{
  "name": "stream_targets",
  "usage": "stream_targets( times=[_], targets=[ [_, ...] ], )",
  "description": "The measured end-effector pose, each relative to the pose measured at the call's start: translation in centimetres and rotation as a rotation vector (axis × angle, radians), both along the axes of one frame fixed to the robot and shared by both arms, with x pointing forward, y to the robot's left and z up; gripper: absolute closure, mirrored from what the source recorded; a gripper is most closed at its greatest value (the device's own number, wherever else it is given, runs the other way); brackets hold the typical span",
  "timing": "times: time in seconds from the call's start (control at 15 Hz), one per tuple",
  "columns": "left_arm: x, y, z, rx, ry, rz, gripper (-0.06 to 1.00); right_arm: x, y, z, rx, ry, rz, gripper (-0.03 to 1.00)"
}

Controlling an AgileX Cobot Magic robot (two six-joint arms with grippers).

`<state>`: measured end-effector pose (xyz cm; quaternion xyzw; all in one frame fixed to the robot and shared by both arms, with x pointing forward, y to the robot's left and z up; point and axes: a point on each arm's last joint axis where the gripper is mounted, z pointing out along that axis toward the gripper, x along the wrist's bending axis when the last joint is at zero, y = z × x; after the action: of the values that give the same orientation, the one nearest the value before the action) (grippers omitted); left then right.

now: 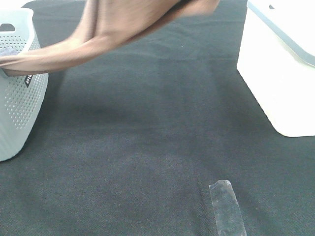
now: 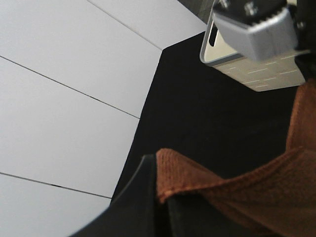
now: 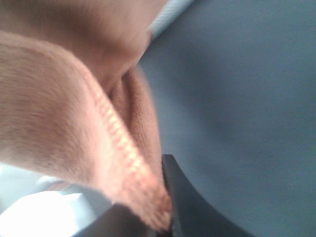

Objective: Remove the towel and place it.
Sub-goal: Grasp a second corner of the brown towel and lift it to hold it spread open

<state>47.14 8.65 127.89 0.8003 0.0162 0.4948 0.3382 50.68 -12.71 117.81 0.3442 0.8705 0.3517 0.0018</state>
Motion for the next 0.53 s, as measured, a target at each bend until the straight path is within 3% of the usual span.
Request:
stream_targets(
  times=[0.27, 0.53],
  targets=[
    [1.5, 1.7, 0.5, 0.067, -0.106, 0.093, 0.94, 1.1, -1.2, 5.2, -0.079, -0.248, -0.065, 0.96],
    [4.1, 5.1, 1.2, 0.012, -0.164, 0.198, 0.94, 3.7, -0.8, 7.7, -0.09, -0.423, -0.113, 0.96]
  ],
)
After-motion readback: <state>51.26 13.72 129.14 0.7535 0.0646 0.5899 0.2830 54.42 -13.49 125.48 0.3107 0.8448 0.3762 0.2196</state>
